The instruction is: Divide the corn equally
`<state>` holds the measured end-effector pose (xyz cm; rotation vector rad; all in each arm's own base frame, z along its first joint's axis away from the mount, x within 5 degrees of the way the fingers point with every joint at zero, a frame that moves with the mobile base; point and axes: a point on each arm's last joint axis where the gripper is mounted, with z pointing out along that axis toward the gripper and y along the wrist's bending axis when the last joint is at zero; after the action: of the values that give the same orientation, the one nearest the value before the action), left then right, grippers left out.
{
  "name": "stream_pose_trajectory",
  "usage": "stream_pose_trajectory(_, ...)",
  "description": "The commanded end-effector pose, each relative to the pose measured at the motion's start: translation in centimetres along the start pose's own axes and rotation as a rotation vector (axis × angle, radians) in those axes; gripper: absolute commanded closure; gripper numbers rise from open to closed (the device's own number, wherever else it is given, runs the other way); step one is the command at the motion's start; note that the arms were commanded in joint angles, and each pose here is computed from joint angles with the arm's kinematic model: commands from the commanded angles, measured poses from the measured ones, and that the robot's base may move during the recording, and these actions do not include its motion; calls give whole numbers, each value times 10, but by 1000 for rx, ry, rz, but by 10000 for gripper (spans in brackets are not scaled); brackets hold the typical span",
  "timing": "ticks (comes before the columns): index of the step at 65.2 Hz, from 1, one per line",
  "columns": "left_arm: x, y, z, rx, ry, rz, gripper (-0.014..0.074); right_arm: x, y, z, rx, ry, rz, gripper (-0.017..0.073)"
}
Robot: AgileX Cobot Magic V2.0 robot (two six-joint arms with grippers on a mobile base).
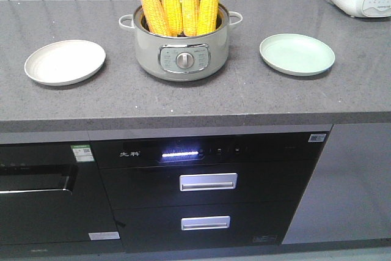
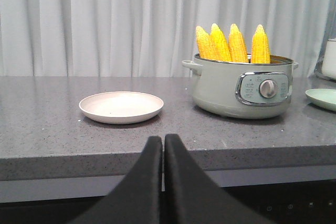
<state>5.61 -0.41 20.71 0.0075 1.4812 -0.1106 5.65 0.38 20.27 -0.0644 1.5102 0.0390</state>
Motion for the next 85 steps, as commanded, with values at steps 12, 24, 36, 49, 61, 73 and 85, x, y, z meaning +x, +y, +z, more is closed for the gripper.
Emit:
stream_pose_trajectory(12,-13,-1,-2,10,-106,-12,600,-5,0,-1,-2,-74,-9,561)
stream_pose_trajectory(24,-13,-1,-2,10,-106,-12,600,-5,0,-1,-2,-74,-9,561)
stream_pose_trajectory(36,-13,-1,-2,10,-106,-12,600,-5,0,-1,-2,-74,-9,561)
stream_pose_trajectory(49,-13,-1,-2,10,-106,-12,600,-5,0,-1,-2,-74,-9,561)
stream_pose_trajectory(61,-13,-1,-2,10,-106,-12,600,-5,0,-1,-2,-74,-9,561)
stream_pose_trajectory(73,-13,-1,-2,10,-106,-12,600,-5,0,-1,-2,-74,-9,561)
stream_pose_trajectory(85,-13,-1,-2,10,-106,-12,600,-5,0,-1,-2,-74,-9,561)
